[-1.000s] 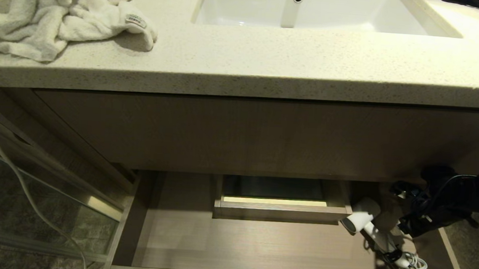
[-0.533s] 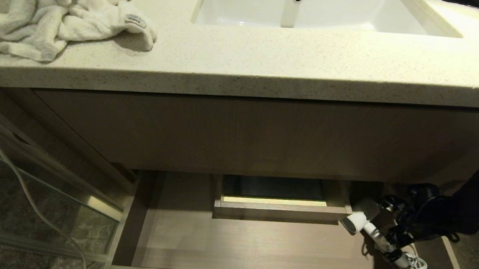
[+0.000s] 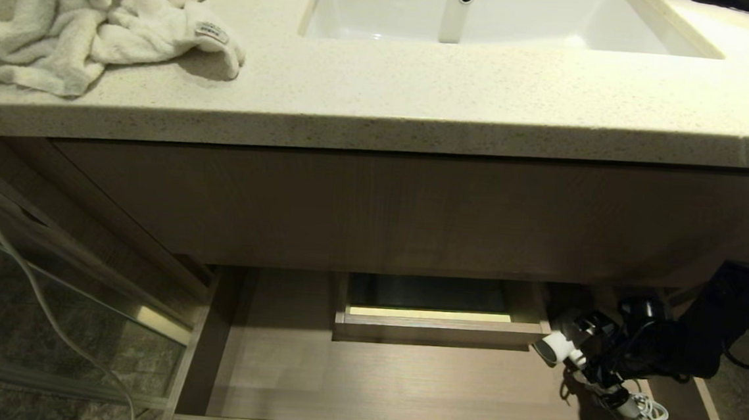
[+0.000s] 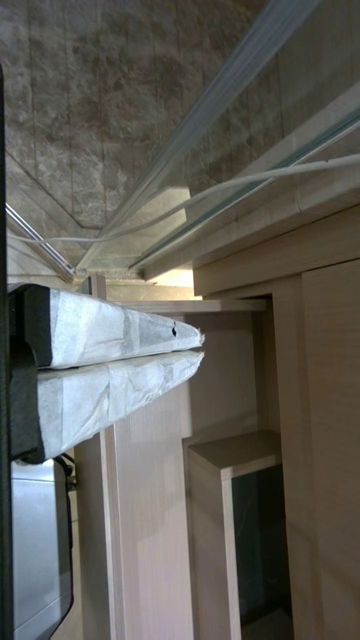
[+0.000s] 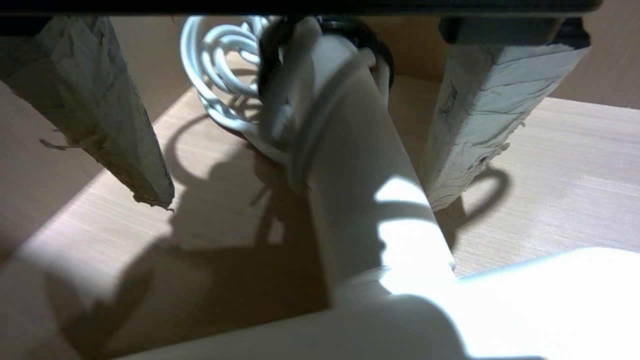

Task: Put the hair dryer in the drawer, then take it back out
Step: Take the hairdryer out

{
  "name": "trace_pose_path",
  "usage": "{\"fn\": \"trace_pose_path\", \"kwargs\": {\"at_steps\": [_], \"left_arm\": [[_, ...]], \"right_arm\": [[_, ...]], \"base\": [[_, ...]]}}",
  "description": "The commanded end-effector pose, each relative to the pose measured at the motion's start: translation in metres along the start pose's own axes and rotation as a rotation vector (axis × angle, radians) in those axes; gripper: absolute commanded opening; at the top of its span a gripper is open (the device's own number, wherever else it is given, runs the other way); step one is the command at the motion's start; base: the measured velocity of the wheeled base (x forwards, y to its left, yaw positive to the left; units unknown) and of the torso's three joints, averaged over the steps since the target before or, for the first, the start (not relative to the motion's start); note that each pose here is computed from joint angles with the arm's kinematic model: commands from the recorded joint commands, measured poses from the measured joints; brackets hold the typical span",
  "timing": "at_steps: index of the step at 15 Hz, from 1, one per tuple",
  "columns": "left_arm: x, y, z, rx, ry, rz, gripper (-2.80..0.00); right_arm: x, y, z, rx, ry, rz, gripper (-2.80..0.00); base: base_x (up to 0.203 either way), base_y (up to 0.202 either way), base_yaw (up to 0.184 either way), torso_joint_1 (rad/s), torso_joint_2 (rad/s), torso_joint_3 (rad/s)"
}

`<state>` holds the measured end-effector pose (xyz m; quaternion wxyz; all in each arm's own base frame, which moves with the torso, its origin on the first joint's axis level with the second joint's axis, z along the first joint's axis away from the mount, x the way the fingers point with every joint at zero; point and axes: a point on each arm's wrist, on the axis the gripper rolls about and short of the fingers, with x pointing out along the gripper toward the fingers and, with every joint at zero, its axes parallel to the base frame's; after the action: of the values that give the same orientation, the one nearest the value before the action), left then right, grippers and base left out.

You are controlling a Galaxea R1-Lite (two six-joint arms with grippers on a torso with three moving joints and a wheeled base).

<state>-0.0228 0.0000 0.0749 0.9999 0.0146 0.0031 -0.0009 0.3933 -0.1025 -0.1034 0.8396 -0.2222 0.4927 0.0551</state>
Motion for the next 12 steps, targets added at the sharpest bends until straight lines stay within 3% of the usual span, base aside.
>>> {"fn": "trace_pose_path", "kwargs": {"at_steps": [1,3,7,8,12], "left_arm": [[0.0,0.0,0.0,0.0,0.002,0.0,-2.8],[0.0,0.0,0.0,0.0,0.003,0.0,-2.8],[0.0,0.0,0.0,0.0,0.003,0.0,-2.8],[0.0,0.0,0.0,0.0,0.002,0.0,-2.8],[0.0,0.0,0.0,0.0,0.003,0.0,-2.8]], "right_arm": [[0.003,0.001,-0.001,-0.015,0.026,0.036,0.0],[0.005,0.003,0.0,-0.031,0.042,0.084,0.0],[0.022,0.001,0.015,-0.051,0.021,0.08,0.0],[0.024,-0.001,0.018,-0.052,0.026,0.085,-2.8],[0.017,-0.006,0.025,-0.052,0.045,0.1,-2.8]], "base": [[0.0,0.0,0.0,0.0,0.0,0.0],[0.0,0.0,0.0,0.0,0.0,0.0],[0.0,0.0,0.0,0.0,0.0,0.0],[0.0,0.0,0.0,0.0,0.0,0.0],[0.0,0.0,0.0,0.0,0.0,0.0]]}}
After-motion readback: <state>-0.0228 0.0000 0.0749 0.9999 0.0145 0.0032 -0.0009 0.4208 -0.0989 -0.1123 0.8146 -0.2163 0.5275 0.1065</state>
